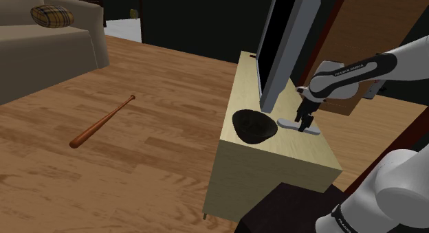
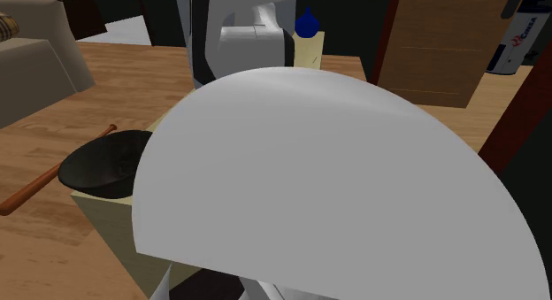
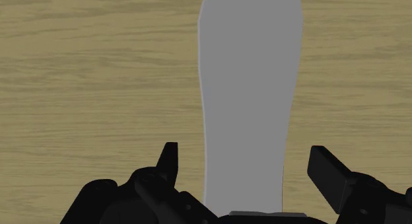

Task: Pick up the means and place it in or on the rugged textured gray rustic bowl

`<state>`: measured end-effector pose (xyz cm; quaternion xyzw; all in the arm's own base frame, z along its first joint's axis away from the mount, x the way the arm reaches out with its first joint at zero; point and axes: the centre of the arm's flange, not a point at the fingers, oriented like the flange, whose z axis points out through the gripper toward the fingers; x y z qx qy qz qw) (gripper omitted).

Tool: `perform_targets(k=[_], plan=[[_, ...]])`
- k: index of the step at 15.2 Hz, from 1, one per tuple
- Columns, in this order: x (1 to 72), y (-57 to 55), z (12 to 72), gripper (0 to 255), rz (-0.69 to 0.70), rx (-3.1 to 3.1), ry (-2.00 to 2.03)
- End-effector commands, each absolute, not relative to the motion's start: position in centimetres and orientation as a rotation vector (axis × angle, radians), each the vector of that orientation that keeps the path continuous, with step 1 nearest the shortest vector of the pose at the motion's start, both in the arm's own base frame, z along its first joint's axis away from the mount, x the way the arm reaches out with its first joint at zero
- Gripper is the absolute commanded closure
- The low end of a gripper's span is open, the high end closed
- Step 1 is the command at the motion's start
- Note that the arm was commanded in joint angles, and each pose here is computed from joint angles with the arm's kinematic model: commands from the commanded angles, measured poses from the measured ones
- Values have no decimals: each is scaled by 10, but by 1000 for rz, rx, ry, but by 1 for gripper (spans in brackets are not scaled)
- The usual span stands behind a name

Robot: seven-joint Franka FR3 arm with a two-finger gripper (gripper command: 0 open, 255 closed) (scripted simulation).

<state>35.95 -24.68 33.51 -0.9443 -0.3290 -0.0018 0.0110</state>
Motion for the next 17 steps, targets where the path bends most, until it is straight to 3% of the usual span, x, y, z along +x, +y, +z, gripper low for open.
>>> perform_targets(k=[1, 2, 11, 17], plan=[[360, -247, 335, 0, -6, -2946, -1026], [360, -247, 335, 255, -6, -2946, -1026], [360, -247, 335, 255, -6, -2946, -1026], [360, -247, 367, 255, -6, -2946, -1026]])
